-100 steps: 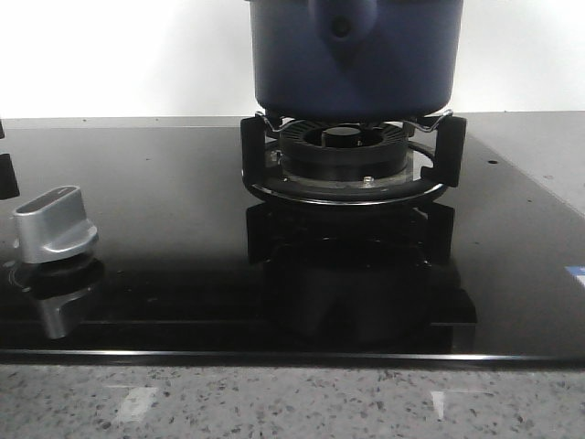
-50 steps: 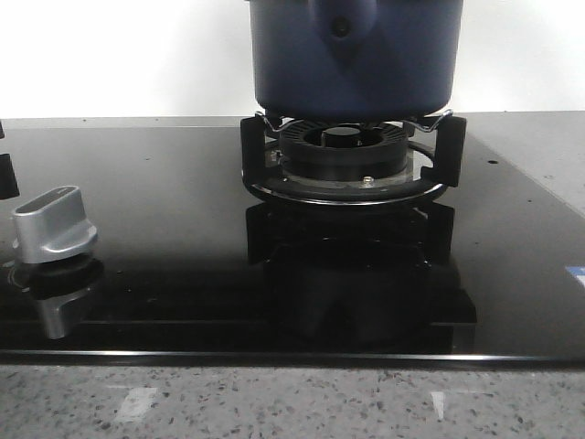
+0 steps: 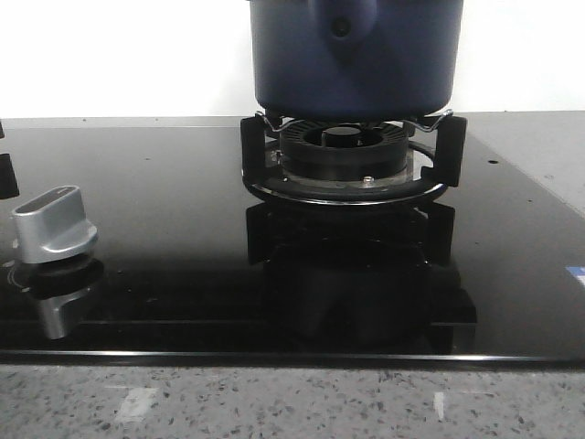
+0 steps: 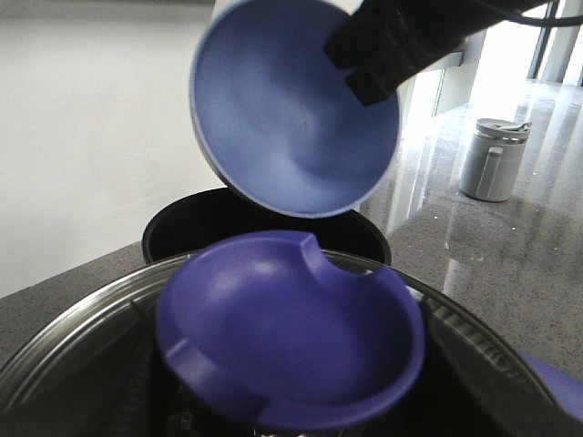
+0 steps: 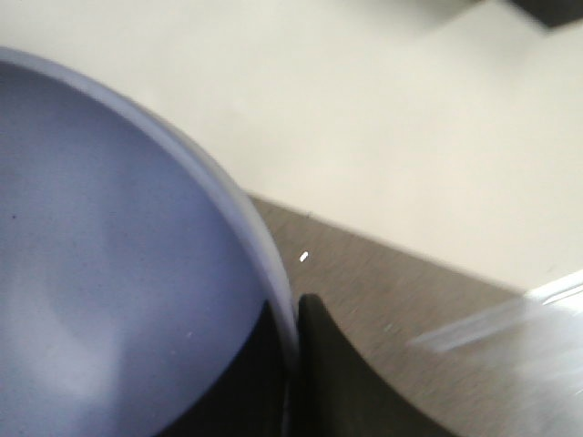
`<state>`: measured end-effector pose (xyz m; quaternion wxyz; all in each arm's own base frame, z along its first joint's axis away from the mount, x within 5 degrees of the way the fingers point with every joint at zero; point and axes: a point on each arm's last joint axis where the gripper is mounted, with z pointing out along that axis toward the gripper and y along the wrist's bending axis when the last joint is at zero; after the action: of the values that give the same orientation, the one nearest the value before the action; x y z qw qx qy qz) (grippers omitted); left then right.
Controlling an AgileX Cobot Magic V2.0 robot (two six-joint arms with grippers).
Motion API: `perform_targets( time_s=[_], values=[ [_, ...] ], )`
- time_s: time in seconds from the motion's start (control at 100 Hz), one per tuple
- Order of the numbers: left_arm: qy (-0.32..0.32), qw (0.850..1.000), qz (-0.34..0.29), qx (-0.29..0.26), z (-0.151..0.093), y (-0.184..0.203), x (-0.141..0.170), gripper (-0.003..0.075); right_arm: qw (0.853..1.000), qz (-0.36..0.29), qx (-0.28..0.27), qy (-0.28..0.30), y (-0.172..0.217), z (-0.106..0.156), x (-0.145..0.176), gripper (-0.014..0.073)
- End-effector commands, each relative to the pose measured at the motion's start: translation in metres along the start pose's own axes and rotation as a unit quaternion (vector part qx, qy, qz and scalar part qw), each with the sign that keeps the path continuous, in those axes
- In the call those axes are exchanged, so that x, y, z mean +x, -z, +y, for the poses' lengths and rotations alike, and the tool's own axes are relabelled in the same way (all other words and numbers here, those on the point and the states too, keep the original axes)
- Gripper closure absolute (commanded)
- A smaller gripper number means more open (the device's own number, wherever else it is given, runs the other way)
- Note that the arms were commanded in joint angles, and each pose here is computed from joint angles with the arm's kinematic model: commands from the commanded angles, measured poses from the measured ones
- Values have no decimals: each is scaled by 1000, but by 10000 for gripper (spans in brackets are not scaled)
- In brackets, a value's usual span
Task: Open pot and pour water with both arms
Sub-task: 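Keep tilting the bowl to pour water into the saucepan, then lower the bowl onto the counter and open the right gripper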
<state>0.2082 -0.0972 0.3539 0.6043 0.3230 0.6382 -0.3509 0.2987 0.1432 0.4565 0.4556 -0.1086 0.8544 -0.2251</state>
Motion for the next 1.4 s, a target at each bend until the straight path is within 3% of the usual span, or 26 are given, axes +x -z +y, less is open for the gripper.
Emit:
perform_targets(
  time_s=[0.0,0.12,0.25,0.38,0.55,0.79,0.96,1.31,1.39],
  values=[
    [19,997,-74,16,-8,4,-26,436,997,-40,-12,-70,23,-44,-3,641],
    [19,997,-74,19,-9,3,-26,436,986,-24,-48,-161,27,-84,9,641],
    [19,997,-74,27,-12,2,-26,436,970,30,-47,-237,21,-136,37,641],
    [19,997,-73,30,-13,1,-26,436,942,106,-30,-316,3,-171,76,641],
    [19,997,-73,30,-13,1,-26,436,902,193,-59,-382,-32,-165,129,641],
    [19,997,-74,31,-13,1,-26,436,879,304,-78,-360,-63,-128,185,641],
    [19,997,-74,33,-14,1,-26,436,873,330,-82,-349,-68,-119,201,641],
    [19,997,-74,33,-14,1,-26,436,880,341,-65,-325,-69,-121,206,637],
    [19,997,-74,33,-14,1,-26,436,880,340,-65,-326,-69,-121,206,594]
  ],
)
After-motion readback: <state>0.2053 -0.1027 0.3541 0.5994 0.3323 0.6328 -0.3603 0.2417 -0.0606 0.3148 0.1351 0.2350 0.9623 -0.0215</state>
